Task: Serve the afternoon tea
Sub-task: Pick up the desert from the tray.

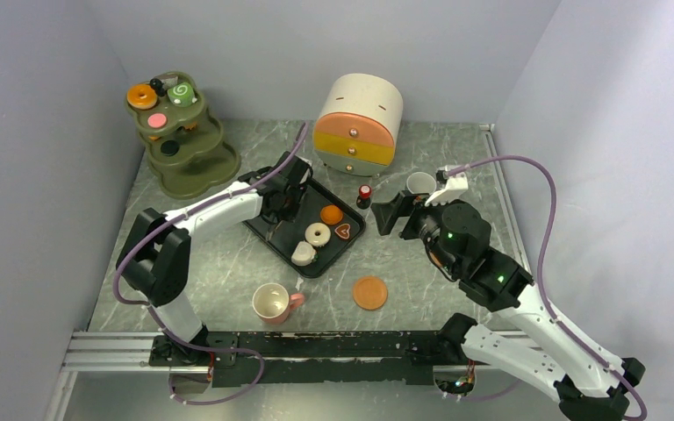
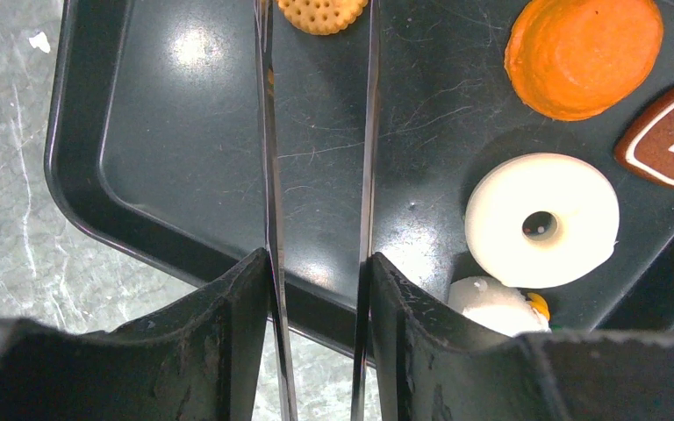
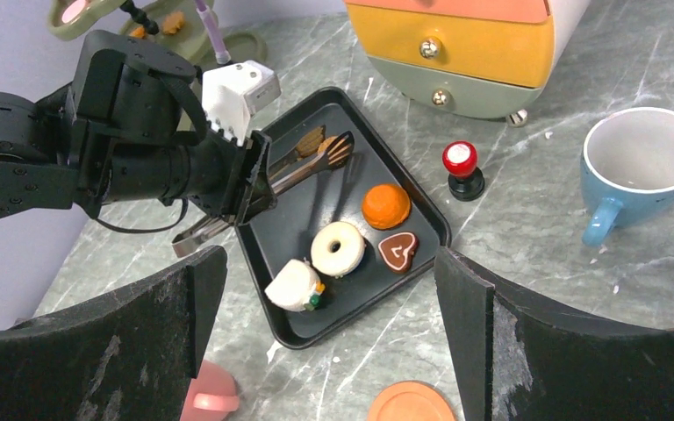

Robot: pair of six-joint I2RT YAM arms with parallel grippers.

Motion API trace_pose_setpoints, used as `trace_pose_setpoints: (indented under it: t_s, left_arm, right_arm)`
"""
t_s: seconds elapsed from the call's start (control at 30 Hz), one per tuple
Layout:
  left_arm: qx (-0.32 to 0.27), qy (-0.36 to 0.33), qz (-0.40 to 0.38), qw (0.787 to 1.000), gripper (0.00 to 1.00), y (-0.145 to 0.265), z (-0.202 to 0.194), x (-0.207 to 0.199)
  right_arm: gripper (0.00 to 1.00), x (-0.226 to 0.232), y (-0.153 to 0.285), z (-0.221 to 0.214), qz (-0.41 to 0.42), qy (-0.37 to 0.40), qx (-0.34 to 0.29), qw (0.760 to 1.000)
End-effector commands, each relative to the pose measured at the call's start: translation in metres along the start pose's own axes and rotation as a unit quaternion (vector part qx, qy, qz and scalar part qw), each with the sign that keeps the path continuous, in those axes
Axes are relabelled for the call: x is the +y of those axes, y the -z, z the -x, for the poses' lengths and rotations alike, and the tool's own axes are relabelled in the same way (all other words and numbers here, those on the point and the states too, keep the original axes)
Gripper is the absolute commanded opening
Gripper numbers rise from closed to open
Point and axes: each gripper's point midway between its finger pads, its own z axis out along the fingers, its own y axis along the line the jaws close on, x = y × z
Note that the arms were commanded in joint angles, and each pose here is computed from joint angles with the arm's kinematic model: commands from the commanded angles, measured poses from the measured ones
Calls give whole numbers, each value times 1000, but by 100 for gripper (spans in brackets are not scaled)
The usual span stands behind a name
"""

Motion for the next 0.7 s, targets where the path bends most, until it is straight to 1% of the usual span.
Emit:
trace_pose_setpoints:
  t_s: [0.0, 0.33, 0.67]
  left_arm:
    - [-26, 2, 1, 1000, 47, 6, 19, -2]
    - [-35, 10, 13, 999, 43, 21, 22, 6]
    - [-50, 17, 29, 998, 41, 38, 36, 15]
  right_arm:
    - [93, -1, 0, 8, -3, 4, -13, 1000]
    - [93, -2, -2, 0, -1, 0, -8, 1000]
    - [93, 1, -4, 2, 2, 1, -9, 1000]
